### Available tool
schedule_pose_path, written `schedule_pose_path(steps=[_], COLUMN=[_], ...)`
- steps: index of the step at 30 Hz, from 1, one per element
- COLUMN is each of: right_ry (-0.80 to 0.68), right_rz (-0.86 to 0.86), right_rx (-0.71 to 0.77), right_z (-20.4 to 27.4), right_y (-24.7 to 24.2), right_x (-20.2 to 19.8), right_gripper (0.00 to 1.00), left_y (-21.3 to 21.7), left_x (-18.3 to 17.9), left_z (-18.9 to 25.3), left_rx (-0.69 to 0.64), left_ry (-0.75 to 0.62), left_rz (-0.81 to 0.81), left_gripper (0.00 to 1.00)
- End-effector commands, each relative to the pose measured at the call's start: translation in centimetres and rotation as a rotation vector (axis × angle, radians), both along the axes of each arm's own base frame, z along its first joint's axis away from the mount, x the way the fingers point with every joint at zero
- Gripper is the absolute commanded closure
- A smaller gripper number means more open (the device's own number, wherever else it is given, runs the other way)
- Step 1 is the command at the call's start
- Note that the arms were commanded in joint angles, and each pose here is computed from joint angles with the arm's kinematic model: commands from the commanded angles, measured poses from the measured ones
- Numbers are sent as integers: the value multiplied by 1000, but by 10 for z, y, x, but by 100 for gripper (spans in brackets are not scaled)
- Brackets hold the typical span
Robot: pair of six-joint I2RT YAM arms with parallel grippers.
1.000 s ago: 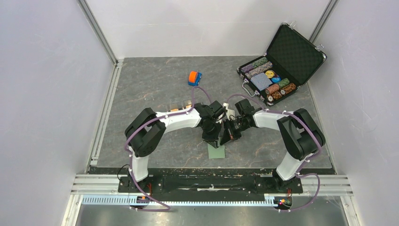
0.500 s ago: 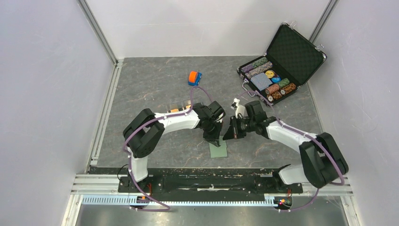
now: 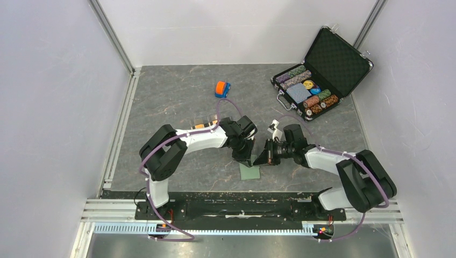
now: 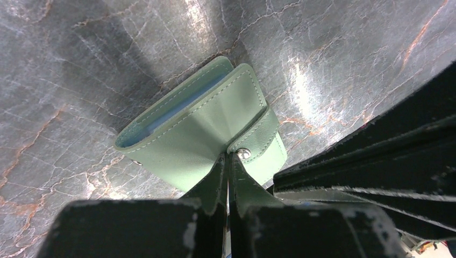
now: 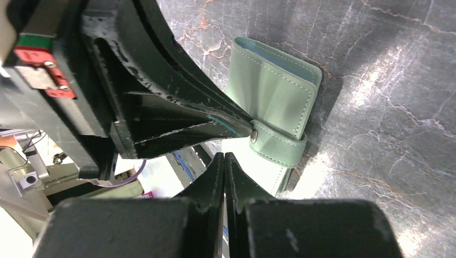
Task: Put the credit cards into the card holder
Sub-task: Close the card holder at the center of the board.
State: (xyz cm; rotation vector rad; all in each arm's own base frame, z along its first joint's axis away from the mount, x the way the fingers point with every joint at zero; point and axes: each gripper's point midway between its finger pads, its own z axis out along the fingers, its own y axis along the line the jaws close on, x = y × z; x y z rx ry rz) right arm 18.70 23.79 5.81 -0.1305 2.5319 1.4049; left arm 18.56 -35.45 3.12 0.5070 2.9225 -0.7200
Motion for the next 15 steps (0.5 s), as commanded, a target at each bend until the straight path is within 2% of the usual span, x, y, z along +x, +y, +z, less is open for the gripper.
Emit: schedule_pose_path(steps=[1,15], right_ry=[-8,24], right_rz=[0,-15], right_rx=[19,-87], right_z=[-3,-34], right_y=[2,-1], right_x=[2,12], right_gripper=[100,100], left_y=[-2,-3], left_x=[7,4], left_z=[10,5], left_rx=[-24,-26], left_ry=[-55,-34], left_rz=[13,-9], left_gripper=[98,98])
